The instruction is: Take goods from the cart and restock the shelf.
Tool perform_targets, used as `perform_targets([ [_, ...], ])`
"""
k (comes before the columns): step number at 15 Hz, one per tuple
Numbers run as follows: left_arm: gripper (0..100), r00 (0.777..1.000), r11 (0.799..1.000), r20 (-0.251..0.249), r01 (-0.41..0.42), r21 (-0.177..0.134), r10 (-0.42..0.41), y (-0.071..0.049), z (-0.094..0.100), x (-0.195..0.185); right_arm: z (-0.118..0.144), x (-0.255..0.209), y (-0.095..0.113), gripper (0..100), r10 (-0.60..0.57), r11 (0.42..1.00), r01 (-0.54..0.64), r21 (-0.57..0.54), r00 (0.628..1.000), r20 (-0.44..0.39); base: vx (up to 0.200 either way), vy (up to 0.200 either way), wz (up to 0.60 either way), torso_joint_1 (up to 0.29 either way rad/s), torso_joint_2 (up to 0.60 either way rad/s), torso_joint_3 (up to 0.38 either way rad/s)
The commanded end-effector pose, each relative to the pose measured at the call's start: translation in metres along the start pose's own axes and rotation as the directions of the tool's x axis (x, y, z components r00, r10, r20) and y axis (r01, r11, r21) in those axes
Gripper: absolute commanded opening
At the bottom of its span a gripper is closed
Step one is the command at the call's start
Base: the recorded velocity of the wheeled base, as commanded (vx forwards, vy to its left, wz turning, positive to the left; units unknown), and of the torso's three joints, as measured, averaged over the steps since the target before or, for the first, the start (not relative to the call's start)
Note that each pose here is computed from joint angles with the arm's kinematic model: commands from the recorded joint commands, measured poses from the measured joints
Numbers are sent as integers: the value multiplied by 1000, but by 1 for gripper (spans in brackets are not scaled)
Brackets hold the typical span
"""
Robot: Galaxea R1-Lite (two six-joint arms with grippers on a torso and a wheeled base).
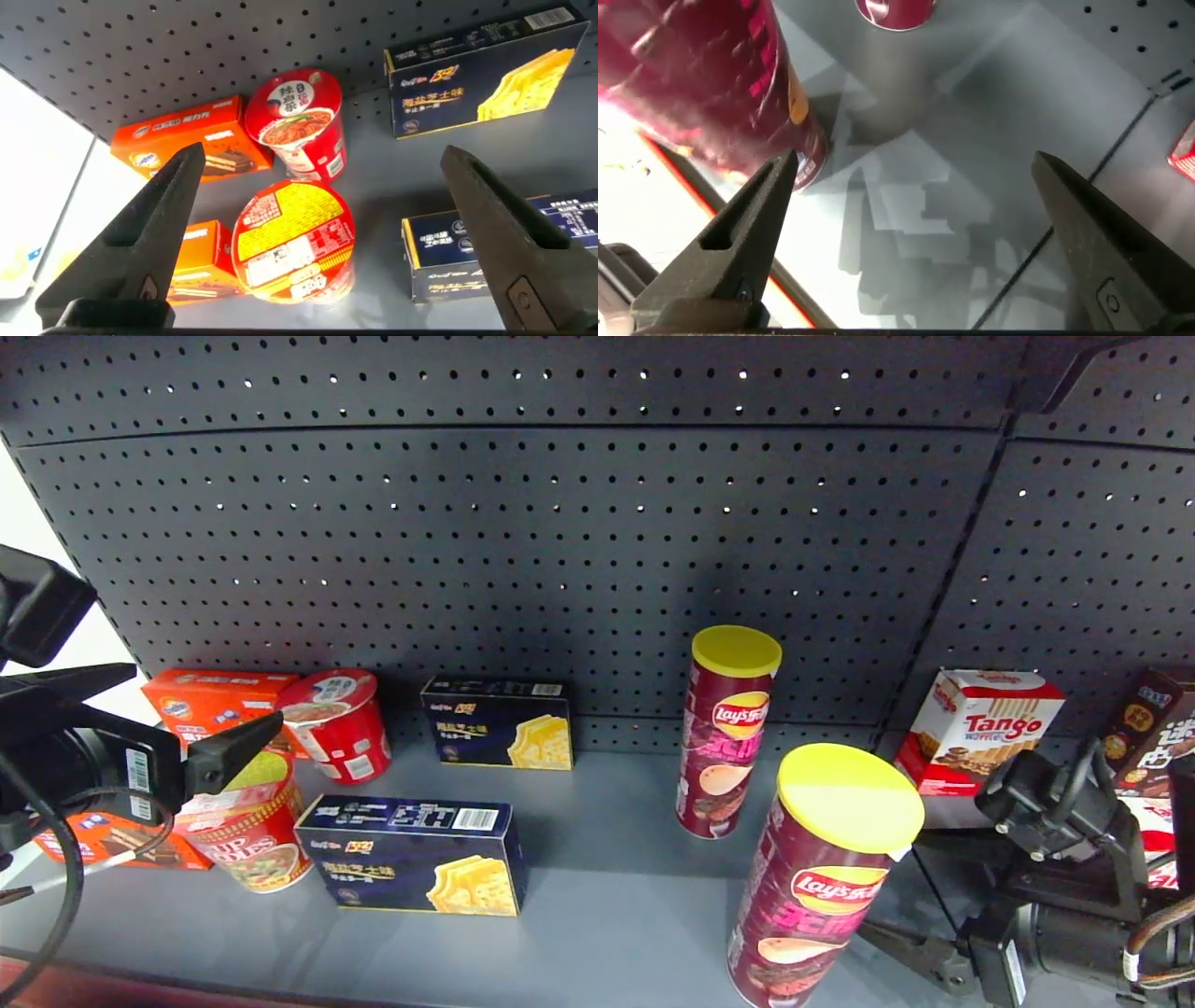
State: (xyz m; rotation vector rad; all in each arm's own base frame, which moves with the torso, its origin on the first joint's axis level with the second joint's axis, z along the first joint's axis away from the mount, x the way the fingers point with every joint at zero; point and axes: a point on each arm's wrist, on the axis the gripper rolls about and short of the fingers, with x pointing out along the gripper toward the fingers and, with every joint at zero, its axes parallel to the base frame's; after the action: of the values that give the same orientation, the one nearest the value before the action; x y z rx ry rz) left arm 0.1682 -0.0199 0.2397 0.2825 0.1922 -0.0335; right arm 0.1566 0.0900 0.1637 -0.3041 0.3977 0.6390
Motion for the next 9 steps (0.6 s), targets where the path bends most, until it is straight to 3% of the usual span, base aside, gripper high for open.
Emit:
perform_targets([
  [1,100,1000,1000,-5,-9,-2,9,2,-1,1,1,7,5,100,28,1000,-28,-13,999,-16,0,0,0,0,0,0],
  [9,100,1000,1000,-27,3,1,-3,0,-7,2,2,10,6,100,35,999,-35,-14,999,-16,0,0,0,0,0,0],
])
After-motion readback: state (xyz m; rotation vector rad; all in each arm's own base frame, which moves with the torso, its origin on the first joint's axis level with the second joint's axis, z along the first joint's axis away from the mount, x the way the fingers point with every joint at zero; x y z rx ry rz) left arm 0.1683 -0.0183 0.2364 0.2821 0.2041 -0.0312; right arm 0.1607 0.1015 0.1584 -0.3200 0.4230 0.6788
